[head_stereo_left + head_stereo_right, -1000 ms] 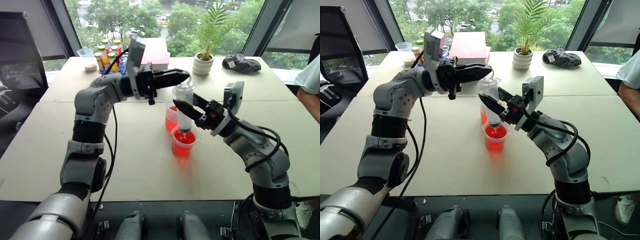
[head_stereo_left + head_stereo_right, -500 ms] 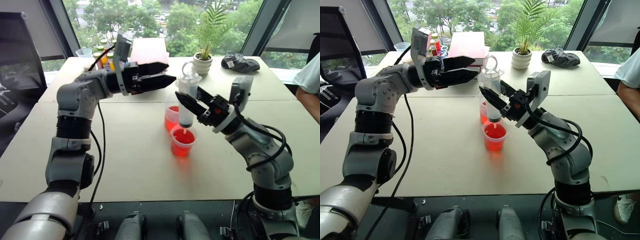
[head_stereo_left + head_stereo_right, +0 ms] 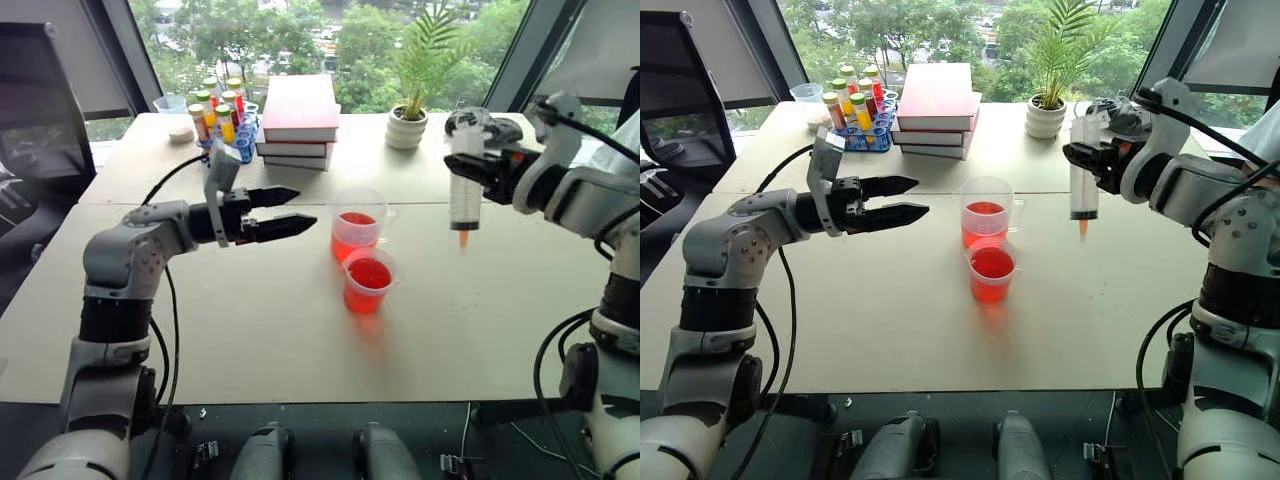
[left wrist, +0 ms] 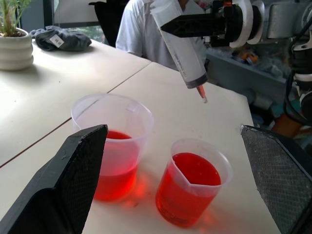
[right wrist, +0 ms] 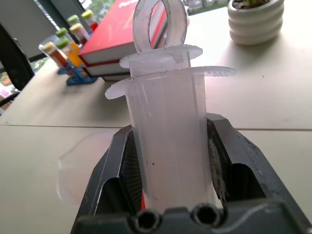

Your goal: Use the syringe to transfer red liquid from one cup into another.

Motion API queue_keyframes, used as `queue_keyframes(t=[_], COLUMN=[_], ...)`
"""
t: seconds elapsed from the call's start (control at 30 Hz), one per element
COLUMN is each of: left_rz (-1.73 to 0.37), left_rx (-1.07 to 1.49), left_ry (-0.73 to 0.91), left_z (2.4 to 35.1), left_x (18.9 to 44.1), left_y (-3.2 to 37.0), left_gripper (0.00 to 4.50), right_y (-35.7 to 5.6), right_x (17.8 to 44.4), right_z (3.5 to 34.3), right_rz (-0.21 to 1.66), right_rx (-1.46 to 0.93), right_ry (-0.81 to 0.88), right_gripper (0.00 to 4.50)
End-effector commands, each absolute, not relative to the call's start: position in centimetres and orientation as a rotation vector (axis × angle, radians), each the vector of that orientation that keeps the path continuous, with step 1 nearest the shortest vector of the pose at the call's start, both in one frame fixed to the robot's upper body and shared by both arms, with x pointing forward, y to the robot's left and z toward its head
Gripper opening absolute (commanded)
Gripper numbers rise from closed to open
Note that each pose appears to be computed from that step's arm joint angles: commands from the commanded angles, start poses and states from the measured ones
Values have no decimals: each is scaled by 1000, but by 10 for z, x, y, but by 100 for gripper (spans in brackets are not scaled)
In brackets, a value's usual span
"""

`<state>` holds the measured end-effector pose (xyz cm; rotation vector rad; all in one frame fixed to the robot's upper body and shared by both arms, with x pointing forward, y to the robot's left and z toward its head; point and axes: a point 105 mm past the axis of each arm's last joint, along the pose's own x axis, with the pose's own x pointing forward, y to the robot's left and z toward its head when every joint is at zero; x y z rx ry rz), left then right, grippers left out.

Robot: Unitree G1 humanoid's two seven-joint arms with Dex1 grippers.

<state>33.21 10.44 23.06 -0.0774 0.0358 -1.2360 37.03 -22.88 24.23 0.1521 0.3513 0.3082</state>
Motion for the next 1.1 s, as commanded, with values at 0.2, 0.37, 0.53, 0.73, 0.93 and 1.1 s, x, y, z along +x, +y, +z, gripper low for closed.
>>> queue_keyframes(t=[0.2, 0.37, 0.53, 0.73, 0.93, 1.1], left_rz=[-1231, -1223, -1224, -1238, -1240, -1239], left_rx=[-65, -54, -45, -24, 10, 19], left_ry=[-6, 14, 28, 45, 65, 73], left_z=[230, 222, 218, 217, 214, 212], left_x=[321, 316, 313, 311, 309, 308], left_y=[95, 95, 94, 92, 98, 101], left_gripper=[448, 448, 450, 450, 450, 450], right_y=[-254, -260, -260, -263, -247, -228], right_x=[382, 388, 388, 363, 301, 247], right_z=[172, 149, 152, 198, 244, 255], right_rz=[193, 181, 210, 309, 539, 721], right_rx=[157, 169, 201, 91, -121, -186], right_ry=[666, 723, 720, 593, 422, 323], right_gripper=[147, 147, 395, 448, 448, 448])
